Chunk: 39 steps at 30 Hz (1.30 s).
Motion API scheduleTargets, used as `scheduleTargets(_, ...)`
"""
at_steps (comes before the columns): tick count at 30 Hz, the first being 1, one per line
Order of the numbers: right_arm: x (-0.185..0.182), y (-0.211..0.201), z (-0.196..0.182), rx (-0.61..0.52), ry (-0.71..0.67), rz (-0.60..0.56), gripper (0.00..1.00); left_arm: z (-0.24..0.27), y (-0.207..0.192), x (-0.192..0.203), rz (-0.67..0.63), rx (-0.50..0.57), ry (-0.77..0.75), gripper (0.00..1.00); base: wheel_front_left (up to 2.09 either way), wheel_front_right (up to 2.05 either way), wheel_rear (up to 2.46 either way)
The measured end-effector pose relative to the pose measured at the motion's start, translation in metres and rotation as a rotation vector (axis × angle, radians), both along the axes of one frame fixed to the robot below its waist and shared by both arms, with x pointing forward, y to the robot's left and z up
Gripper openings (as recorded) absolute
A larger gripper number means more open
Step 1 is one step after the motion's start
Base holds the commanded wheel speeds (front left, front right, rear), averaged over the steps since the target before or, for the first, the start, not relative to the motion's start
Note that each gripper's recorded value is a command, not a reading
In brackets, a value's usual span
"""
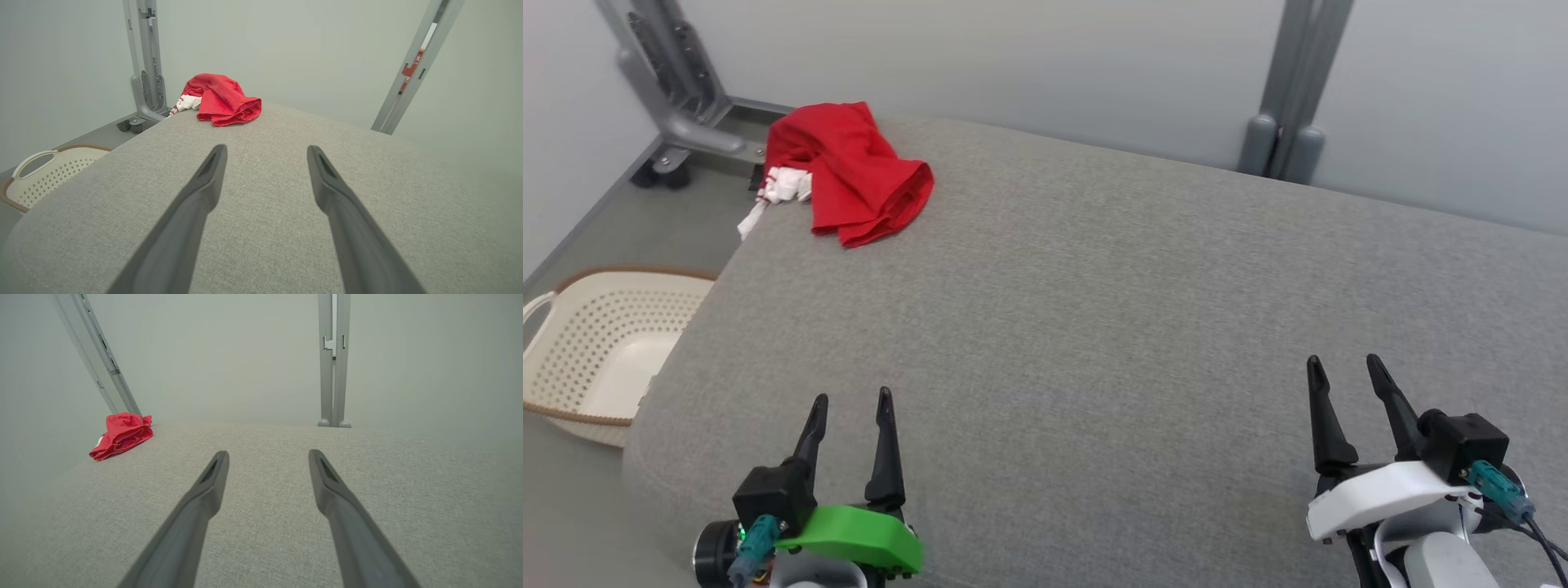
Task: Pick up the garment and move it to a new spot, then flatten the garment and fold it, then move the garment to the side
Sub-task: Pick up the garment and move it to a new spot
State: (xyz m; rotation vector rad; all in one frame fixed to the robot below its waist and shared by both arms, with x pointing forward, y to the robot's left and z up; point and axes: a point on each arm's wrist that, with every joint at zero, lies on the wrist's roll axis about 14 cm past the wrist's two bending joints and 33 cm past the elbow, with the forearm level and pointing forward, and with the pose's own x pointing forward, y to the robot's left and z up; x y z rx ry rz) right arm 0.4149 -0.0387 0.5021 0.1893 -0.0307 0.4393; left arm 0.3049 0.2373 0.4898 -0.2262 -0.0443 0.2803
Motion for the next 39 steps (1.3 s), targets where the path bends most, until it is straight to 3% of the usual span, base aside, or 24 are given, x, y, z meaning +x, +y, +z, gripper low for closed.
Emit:
scheduleTargets(3, 0.003, 0.053, 0.01, 0.008, -0.025, 0.141, 1.0, 0.007, 0.035, -0.024, 0.137, -0.002, -0.02, 1.0, 0.0, 0.0, 0.0)
scheduleTargets(8, 0.004, 0.094, 0.009, 0.008, -0.019, 0.25, 1.0, 0.005, 0.057, -0.049, 0.247, -0.009, -0.011, 1.0, 0.0, 0.0, 0.0)
scheduleTargets(15, 0.008, 0.111, 0.0, 0.005, -0.002, 0.291, 1.0, 0.0, 0.066, -0.061, 0.302, -0.012, 0.015, 1.0, 0.0, 0.0, 0.0)
scheduleTargets(20, 0.02, 0.102, 0.003, 0.009, -0.022, 0.253, 1.0, -0.002, 0.066, -0.057, 0.296, -0.011, 0.025, 1.0, 0.0, 0.0, 0.0)
scheduleTargets(24, 0.034, 0.09, 0.007, -0.008, -0.045, 0.21, 1.0, 0.023, 0.076, -0.029, 0.248, 0.066, -0.024, 1.0, 0.0, 0.0, 0.0)
scheduleTargets(34, 0.068, 0.063, 0.039, -0.025, -0.146, 0.122, 1.0, 0.143, 0.159, 0.072, 0.206, 0.392, -0.142, 1.0, 0.0, 0.0, 0.0)
scheduleTargets(39, 0.083, 0.025, 0.042, -0.05, -0.173, 0.023, 1.0, 0.156, 0.187, 0.131, 0.212, 0.411, -0.05, 1.0, 0.0, 0.0, 0.0)
